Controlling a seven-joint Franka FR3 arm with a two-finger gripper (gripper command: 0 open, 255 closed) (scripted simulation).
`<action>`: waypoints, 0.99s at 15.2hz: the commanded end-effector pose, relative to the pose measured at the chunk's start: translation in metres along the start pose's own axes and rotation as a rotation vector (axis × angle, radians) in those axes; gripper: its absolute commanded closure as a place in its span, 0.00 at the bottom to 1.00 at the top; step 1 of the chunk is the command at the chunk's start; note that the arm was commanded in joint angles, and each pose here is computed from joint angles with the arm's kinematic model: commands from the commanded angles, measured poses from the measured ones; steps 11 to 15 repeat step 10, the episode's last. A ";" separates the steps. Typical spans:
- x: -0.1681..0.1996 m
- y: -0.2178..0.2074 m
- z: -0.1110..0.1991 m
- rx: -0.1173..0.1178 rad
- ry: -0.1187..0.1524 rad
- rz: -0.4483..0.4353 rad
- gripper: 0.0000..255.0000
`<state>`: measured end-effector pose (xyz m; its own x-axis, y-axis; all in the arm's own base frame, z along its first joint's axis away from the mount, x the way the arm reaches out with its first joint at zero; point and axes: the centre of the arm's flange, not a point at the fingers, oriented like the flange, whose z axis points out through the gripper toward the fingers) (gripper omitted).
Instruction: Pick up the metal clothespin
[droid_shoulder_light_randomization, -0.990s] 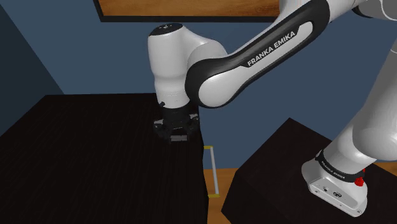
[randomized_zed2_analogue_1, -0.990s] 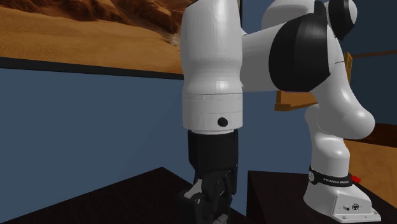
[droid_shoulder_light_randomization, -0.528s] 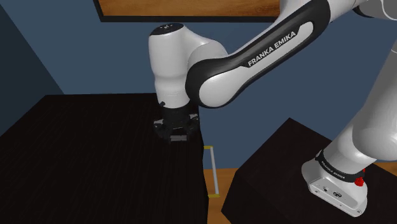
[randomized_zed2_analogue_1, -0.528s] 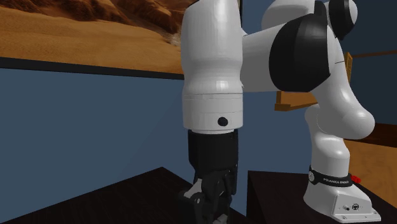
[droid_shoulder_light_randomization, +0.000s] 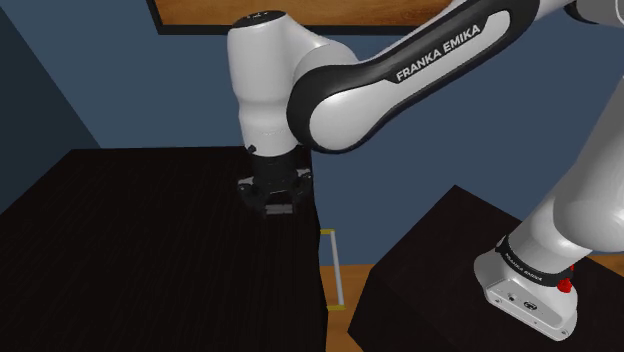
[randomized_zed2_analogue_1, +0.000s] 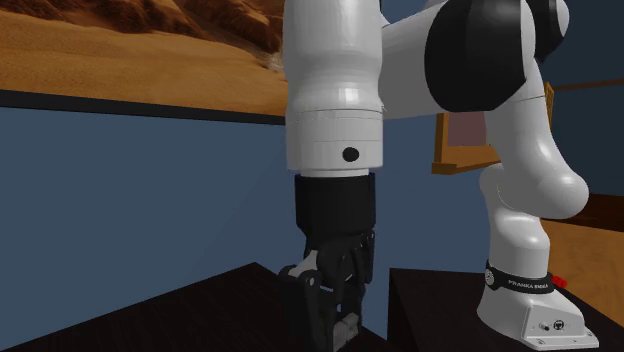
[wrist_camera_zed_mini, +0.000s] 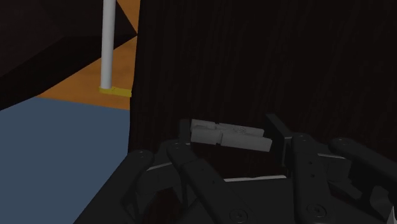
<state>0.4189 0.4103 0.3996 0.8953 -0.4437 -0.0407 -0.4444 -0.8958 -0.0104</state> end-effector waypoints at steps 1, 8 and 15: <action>0.000 0.001 -0.010 0.000 0.000 0.000 1.00; -0.002 0.000 -0.047 0.000 0.000 0.000 1.00; -0.002 0.000 -0.048 0.000 0.000 0.000 1.00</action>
